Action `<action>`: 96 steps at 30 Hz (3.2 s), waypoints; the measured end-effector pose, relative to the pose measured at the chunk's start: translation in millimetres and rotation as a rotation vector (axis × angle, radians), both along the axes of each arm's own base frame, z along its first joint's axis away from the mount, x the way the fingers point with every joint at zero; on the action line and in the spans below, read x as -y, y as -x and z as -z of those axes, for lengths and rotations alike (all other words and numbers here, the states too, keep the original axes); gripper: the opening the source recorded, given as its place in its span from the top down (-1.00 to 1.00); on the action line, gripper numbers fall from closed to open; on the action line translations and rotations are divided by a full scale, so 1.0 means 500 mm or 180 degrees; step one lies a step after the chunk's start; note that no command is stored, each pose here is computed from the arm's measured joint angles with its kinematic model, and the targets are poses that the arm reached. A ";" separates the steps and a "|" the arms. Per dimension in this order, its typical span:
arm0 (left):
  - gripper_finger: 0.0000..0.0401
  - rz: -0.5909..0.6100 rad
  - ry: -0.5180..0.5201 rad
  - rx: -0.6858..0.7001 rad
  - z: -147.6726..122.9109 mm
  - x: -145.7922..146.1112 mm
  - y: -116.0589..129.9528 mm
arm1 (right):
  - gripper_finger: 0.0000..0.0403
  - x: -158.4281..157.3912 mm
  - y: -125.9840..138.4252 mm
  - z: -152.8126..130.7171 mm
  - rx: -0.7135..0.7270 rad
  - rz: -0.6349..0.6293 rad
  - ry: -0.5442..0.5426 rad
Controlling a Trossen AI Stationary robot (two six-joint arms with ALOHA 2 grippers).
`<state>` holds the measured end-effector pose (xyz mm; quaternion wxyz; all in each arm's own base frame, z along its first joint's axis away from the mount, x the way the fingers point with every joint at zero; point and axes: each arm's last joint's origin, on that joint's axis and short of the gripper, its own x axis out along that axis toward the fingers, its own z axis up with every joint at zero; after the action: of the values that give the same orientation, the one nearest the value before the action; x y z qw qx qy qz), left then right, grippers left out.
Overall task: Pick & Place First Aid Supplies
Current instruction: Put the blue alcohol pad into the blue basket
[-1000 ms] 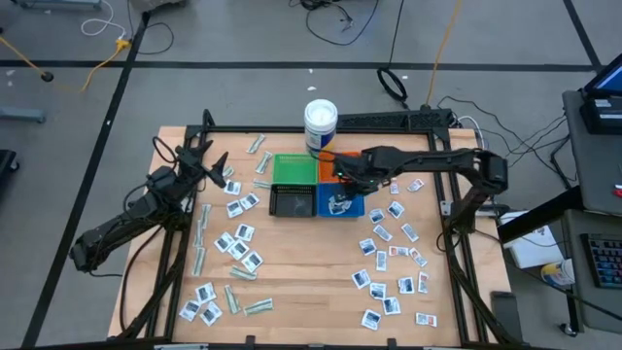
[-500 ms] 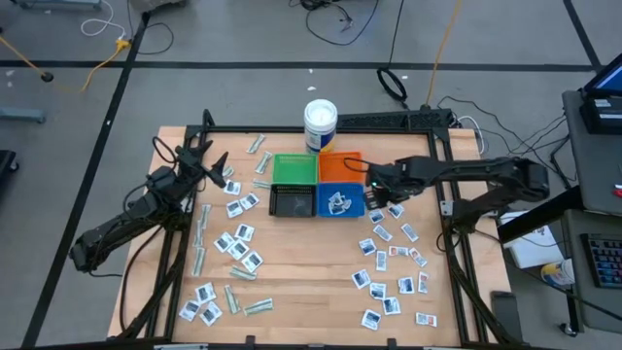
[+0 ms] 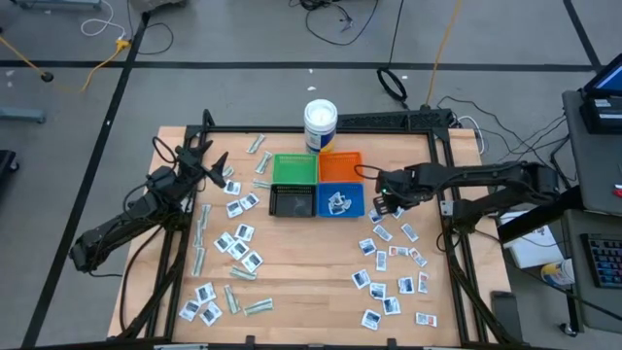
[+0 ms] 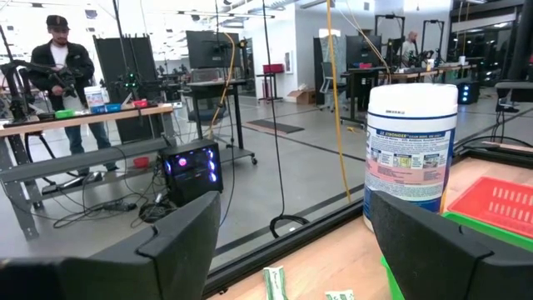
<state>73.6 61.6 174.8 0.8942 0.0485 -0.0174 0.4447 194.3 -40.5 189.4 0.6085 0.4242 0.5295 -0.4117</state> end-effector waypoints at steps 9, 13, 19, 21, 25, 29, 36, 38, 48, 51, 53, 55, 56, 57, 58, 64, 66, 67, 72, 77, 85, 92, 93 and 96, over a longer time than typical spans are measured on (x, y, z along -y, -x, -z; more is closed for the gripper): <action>-0.54 0.0000 0.0001 -0.0001 0.000 0.000 0.000 | 0.16 0.001 -0.008 0.062 -0.0167 -0.0035 -0.0048; -0.54 -0.0001 0.0000 0.0000 0.000 0.000 0.000 | 0.16 0.000 -0.004 0.083 -0.0163 -0.0013 -0.0050; -0.54 0.0000 -0.0001 0.0000 0.000 0.000 0.000 | 0.17 0.000 -0.002 0.088 -0.0142 0.0116 -0.0055; -0.54 0.0000 0.0000 0.0000 0.000 0.000 0.000 | 0.22 0.000 -0.002 0.088 -0.0140 0.0155 -0.0060; -0.54 0.0000 0.0001 -0.0001 0.000 0.000 0.000 | 0.44 0.000 -0.002 0.088 -0.0134 0.0235 -0.0065; -0.54 0.0001 0.0000 0.0000 0.000 0.000 0.000 | 0.74 0.000 -0.002 0.088 -0.0129 0.0238 -0.0081; -0.54 0.0001 0.0000 0.0000 0.000 0.000 0.000 | 0.95 -0.002 -0.003 0.088 -0.0108 0.0242 -0.0160; -0.54 0.0001 0.0000 0.0000 0.000 0.000 0.000 | 0.98 -0.001 -0.006 0.084 -0.0102 0.0237 -0.0163; -0.54 0.0000 0.0000 -0.0001 0.000 0.000 0.000 | 1.00 0.003 -0.034 0.026 -0.0068 0.0137 -0.0217; -0.54 0.0000 0.0000 -0.0001 0.000 0.000 0.000 | 1.00 0.004 -0.036 0.006 -0.0137 0.0139 -0.0230; -0.54 0.0001 0.0000 -0.0001 0.000 0.000 0.000 | 1.00 0.004 -0.037 -0.006 -0.0189 0.0141 -0.0238; -0.54 -0.0001 0.0000 0.0000 0.000 0.000 0.000 | 1.00 0.004 -0.038 -0.017 -0.0235 0.0134 -0.0241; -0.54 0.0000 0.0000 0.0000 0.000 0.000 0.000 | 1.00 0.004 -0.038 -0.023 -0.0255 0.0134 -0.0243; -0.54 0.0001 0.0000 -0.0001 0.000 0.000 0.000 | 1.00 0.004 -0.038 -0.028 -0.0272 0.0134 -0.0246; -0.54 0.0000 0.0001 -0.0001 0.000 0.000 0.000 | 1.00 0.004 -0.039 -0.033 -0.0287 0.0134 -0.0248; -0.54 -0.0001 0.0000 0.0000 0.000 0.000 0.000 | 1.00 0.006 -0.044 -0.065 -0.0310 0.0148 -0.0208; -0.54 0.0000 0.0000 0.0000 0.000 0.000 0.000 | 1.00 0.008 -0.047 -0.075 -0.0293 0.0151 -0.0157; -0.54 0.0001 0.0000 0.0000 0.000 0.000 0.000 | 1.00 0.008 -0.049 -0.079 -0.0280 0.0151 -0.0154; -0.54 0.0000 0.0001 -0.0001 0.000 0.000 0.000 | 1.00 0.011 -0.064 -0.102 -0.0143 0.0226 -0.0129; -0.54 -0.0001 0.0000 0.0000 0.000 0.000 0.000 | 1.00 0.020 -0.121 -0.105 -0.0211 0.0172 -0.0146; -0.54 -0.0001 0.0000 0.0000 0.000 0.000 0.000 | 1.00 0.042 -0.243 -0.135 -0.0026 -0.0089 -0.0099; -0.54 -0.0001 0.0000 0.0000 0.000 0.000 0.000 | 1.00 0.041 -0.327 -0.151 -0.0014 -0.0293 -0.0086; -0.54 0.0000 0.0000 0.0000 0.000 0.000 0.000 | 1.00 0.040 -0.334 -0.154 -0.0006 -0.0300 -0.0081; -0.54 -0.0001 0.0001 -0.0001 0.000 0.000 0.000 | 1.00 0.038 -0.345 -0.150 0.0010 -0.0314 -0.0072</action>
<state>73.6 61.6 174.8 0.8941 0.0485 -0.0172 0.4448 366.6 -59.7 264.6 0.6240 0.4051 0.5534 -0.3745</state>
